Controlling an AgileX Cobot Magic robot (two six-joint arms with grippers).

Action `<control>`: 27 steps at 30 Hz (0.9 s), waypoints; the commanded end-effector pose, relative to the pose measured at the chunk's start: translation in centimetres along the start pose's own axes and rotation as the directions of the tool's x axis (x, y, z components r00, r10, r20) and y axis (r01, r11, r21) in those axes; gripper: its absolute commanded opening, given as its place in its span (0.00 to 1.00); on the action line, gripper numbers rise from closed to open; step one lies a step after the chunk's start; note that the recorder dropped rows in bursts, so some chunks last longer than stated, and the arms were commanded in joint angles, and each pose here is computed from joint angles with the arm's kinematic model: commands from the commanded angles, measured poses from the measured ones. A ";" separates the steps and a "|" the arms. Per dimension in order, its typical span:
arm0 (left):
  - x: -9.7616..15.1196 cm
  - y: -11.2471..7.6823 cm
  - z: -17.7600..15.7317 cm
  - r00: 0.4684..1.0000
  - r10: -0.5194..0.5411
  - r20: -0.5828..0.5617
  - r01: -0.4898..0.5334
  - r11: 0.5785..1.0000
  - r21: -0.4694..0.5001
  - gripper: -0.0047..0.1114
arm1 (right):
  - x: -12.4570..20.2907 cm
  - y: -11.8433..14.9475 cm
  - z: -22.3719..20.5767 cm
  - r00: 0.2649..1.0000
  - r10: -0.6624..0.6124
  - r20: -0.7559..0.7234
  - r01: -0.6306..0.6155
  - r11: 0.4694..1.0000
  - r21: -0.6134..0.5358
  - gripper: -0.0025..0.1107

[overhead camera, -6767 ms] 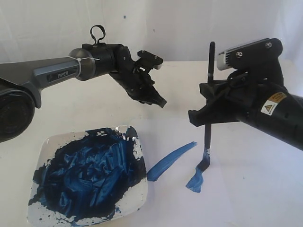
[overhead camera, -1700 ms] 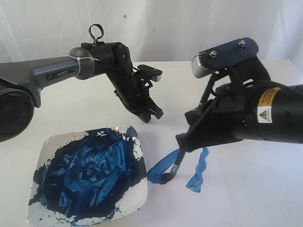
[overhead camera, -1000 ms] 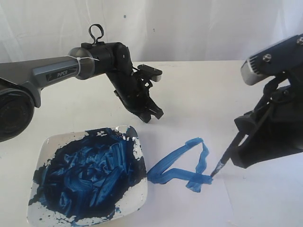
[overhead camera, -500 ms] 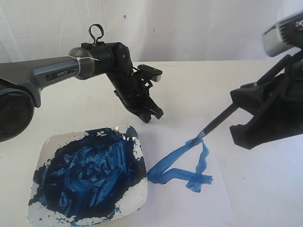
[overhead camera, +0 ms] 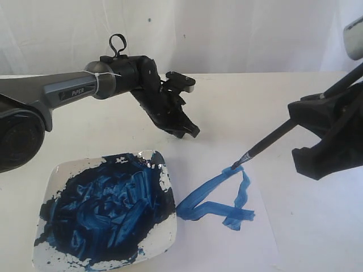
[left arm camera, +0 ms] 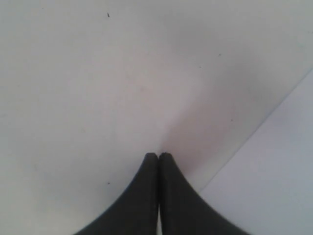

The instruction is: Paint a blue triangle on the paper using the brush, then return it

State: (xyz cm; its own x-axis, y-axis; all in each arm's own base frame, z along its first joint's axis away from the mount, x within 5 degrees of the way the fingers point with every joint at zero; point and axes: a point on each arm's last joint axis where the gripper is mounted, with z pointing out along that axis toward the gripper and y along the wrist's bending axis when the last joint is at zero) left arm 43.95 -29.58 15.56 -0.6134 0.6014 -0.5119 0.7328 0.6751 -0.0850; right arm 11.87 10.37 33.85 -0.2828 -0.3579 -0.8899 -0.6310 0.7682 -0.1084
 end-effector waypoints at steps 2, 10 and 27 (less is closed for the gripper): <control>-0.3 -0.2 -0.5 1.000 0.005 0.014 -0.005 1.000 -0.001 0.04 | 0.1 0.0 -0.1 1.000 0.005 0.000 -0.005 1.000 0.001 0.02; -1.8 -0.5 -3.3 0.992 0.095 0.087 -0.093 0.995 -0.031 0.04 | 0.2 0.0 0.0 1.000 0.009 -0.001 -0.009 1.000 -0.002 0.02; -3.0 -2.6 -13.9 0.986 0.159 0.053 -0.158 0.987 -0.018 0.04 | 1.4 0.6 1.0 0.998 0.039 0.055 -0.037 0.998 -0.044 0.02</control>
State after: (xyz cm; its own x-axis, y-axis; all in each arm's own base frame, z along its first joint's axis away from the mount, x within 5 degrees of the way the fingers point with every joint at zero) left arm 40.71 -27.46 27.89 -0.4716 0.6727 -0.5701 0.8092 0.5871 0.0234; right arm 11.84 10.80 31.93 -0.2863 -0.3204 -0.9030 -0.6468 0.7599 -0.0646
